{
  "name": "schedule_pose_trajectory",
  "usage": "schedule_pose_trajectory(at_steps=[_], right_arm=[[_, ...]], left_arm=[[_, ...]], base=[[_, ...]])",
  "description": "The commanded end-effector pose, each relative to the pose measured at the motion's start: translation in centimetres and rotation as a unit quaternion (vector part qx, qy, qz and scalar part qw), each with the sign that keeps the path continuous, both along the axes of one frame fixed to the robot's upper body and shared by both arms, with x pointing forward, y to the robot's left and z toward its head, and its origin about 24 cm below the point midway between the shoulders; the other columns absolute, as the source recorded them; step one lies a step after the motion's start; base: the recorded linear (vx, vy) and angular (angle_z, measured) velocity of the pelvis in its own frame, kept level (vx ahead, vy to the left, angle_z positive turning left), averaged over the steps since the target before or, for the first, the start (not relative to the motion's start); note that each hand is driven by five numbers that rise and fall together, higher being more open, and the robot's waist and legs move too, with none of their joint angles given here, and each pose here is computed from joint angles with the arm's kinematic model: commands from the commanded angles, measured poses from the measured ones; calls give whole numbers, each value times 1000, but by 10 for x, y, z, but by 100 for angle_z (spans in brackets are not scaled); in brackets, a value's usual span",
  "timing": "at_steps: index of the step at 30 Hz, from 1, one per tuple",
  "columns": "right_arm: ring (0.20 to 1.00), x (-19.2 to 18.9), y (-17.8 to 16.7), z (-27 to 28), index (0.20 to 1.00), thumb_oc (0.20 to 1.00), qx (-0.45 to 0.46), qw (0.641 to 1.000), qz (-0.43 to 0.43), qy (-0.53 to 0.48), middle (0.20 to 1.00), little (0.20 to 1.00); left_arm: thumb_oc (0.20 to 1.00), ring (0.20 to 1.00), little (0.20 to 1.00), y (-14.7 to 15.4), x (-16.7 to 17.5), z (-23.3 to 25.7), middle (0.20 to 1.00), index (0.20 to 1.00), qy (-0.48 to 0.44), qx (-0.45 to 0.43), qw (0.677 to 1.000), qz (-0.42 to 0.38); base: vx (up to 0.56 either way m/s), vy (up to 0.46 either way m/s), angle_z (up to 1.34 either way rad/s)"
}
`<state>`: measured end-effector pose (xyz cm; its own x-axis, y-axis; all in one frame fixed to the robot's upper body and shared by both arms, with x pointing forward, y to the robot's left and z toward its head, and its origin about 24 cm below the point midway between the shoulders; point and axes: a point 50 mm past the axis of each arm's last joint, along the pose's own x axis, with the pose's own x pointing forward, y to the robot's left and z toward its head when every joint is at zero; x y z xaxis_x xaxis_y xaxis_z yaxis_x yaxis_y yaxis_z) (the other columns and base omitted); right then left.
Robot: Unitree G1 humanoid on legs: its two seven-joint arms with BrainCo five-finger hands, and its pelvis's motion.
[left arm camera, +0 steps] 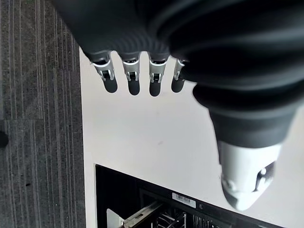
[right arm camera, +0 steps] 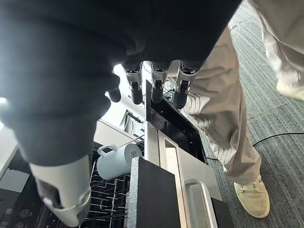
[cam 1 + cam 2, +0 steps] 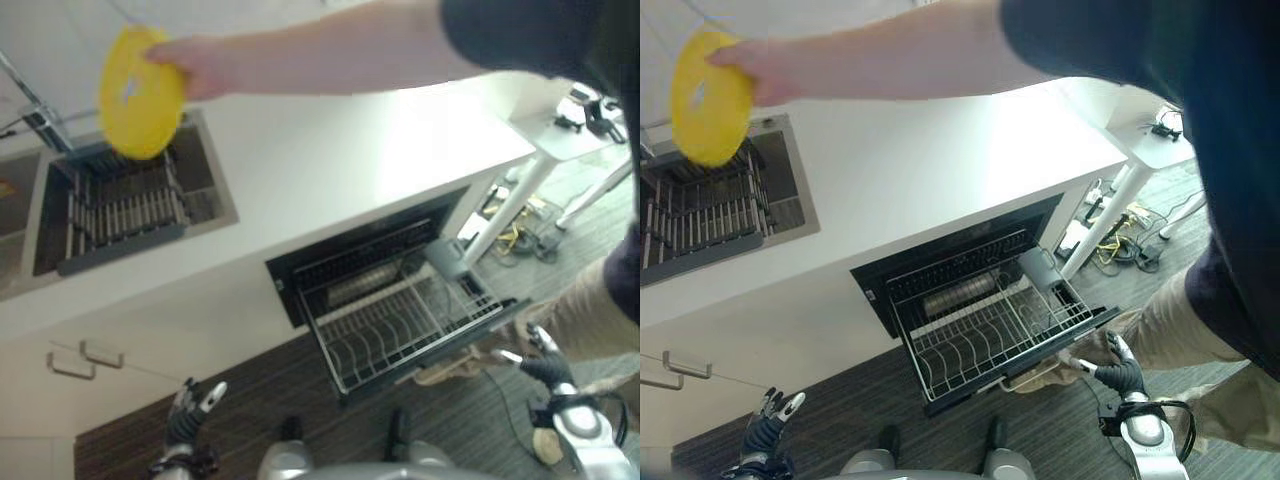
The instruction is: Place the dishes in the dishwasher.
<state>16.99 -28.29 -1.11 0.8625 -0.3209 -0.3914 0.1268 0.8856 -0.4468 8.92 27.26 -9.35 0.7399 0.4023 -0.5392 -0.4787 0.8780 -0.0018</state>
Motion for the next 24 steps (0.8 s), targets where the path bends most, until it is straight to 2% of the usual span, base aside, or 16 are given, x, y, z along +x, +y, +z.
schedule_pose_trajectory(at_steps=[1,7,12,17,21,24], right_arm=[[1000,13,-8,32,1000,1000,-16,997,10,-78,1000,1000],[1000,10,-10,39,1000,1000,-19,995,0,-100,1000,1000],[1000,11,-27,53,1000,1000,-35,987,-51,-151,1000,1000],[1000,2,-18,46,1000,1000,-4,986,-47,-162,1000,1000],[1000,17,-1,48,1000,1000,16,986,-9,-166,1000,1000],[1000,20,-2,51,1000,1000,25,985,-20,-172,1000,1000]], left_arm=[[1000,1000,1000,20,10,16,1000,1000,-44,41,998,9],[1000,1000,1000,25,-5,14,1000,1000,-62,7,995,80],[1000,1000,1000,7,18,10,1000,1000,-83,-19,996,29],[1000,1000,1000,13,28,15,1000,1000,-78,17,996,-29],[1000,1000,1000,31,14,19,1000,1000,-60,31,998,0],[1000,1000,1000,30,18,16,1000,1000,-44,28,999,2]], base=[[31,-104,12],[-40,53,44],[-119,637,64],[57,444,37],[14,359,-80],[0,214,-21]])
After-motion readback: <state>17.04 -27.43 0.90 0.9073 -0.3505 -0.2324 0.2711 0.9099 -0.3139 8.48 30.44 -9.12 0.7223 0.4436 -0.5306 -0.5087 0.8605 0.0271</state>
